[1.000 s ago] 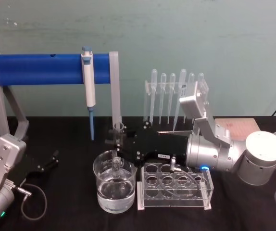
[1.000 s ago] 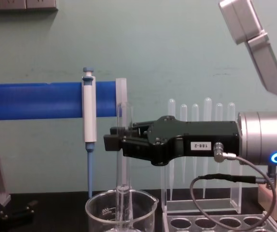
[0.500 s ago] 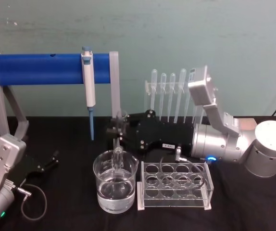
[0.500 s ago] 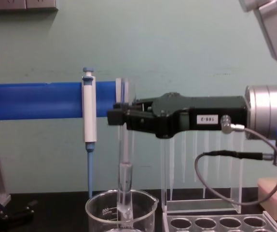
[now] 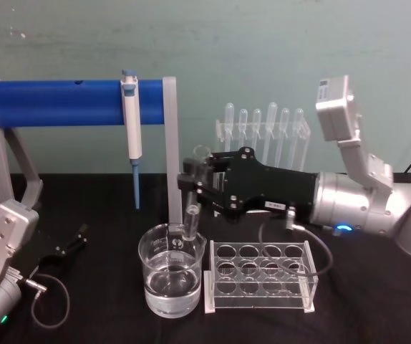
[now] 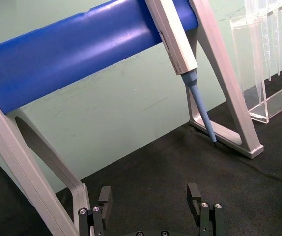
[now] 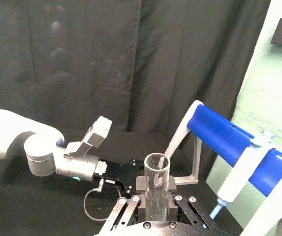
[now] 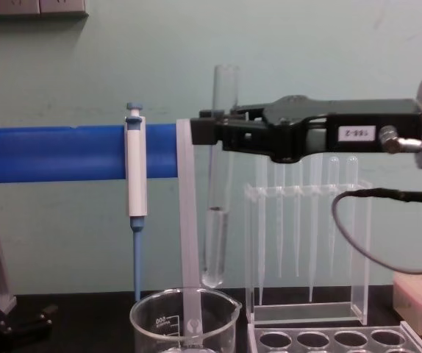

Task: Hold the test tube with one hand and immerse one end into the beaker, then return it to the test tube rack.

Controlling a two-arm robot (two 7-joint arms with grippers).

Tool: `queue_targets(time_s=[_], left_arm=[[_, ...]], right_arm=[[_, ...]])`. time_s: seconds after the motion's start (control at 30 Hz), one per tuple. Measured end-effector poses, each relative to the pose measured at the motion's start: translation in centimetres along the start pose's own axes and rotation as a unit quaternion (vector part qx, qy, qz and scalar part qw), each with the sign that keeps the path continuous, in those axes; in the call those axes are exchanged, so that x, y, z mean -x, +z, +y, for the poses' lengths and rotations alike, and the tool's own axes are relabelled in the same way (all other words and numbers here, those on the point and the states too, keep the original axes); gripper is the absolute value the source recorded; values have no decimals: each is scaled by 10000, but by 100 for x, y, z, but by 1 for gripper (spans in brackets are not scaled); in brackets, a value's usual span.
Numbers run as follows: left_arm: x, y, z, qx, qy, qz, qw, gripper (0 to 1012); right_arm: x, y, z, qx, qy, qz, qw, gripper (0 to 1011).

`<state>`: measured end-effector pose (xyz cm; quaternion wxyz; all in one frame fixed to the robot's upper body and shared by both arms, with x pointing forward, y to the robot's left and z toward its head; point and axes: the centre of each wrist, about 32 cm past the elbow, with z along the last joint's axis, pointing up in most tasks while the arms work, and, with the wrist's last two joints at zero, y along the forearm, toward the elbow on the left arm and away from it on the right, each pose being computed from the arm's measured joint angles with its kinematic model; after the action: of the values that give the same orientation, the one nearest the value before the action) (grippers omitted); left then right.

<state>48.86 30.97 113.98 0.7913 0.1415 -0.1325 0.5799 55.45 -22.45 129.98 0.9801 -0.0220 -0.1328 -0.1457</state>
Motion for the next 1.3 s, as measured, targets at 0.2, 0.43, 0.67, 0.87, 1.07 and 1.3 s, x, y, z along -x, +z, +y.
queue_targets(time_s=[0.2,0.43,0.67,0.87,1.07,1.3], left_arm=[[0,0,0,0,0,0,10000,1000],[0,0,0,0,0,0,10000,1000],[0,0,0,0,0,0,10000,1000],[0,0,0,0,0,0,10000,1000],[0,0,0,0,0,0,10000,1000],[0,0,0,0,0,0,10000,1000]], right_arm=[[58,55,-131,43,-90,-45,9999,227],[192,42,-358,66,-291,-89,9995,227],[347,-25,-587,147,-520,-92,9985,226],[424,-135,-687,196,-639,-51,9977,227],[454,-238,-732,229,-742,-68,9970,226],[456,-351,-762,275,-844,-31,9960,226]])
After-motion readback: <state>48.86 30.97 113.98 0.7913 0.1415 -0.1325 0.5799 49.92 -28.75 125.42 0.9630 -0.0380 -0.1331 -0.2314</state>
